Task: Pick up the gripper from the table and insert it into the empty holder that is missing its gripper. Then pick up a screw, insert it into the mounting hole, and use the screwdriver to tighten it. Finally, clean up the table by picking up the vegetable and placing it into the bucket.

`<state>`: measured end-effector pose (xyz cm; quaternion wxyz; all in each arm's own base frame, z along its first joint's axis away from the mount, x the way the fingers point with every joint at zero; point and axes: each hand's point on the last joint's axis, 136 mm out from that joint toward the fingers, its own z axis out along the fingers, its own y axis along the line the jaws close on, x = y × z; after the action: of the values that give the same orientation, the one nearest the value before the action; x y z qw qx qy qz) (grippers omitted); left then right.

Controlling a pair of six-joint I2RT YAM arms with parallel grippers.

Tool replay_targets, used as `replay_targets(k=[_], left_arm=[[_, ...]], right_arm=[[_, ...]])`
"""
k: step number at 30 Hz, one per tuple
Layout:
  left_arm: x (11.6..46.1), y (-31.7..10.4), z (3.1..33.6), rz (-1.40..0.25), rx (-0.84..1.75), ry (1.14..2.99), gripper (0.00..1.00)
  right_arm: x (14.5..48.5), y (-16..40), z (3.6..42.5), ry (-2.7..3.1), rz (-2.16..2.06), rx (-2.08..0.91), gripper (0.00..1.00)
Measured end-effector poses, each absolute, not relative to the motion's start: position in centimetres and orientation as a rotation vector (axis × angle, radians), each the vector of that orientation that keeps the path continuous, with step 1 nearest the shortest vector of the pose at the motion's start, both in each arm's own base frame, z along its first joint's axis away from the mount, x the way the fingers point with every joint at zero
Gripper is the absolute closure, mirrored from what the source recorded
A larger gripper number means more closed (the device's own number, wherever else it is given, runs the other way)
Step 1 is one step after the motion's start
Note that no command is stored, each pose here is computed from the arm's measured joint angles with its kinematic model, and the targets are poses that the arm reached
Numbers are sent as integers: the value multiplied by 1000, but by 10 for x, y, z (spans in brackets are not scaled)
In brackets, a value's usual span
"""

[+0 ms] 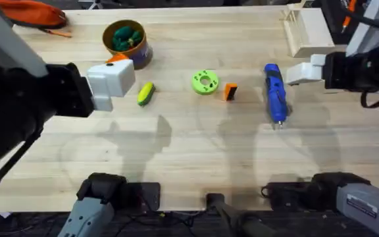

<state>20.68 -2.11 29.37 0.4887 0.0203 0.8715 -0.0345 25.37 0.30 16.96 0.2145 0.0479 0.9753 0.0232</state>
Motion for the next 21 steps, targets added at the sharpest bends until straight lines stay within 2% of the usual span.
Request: replay_targets(k=[6,9,15,21], left_arm=[[206,-21,292,-83,50,2127,13],[218,-22,312,-91,46,2034,13],[234,-24,329,-97,45,1923,14],[255,-27,315,-101,45,1860,14]], right_arm=[[254,3,170,2705,64,133,10],[254,3,170,2705,65,133,10],[254,3,170,2705,64,133,10],[254,3,170,2705,65,133,11]])
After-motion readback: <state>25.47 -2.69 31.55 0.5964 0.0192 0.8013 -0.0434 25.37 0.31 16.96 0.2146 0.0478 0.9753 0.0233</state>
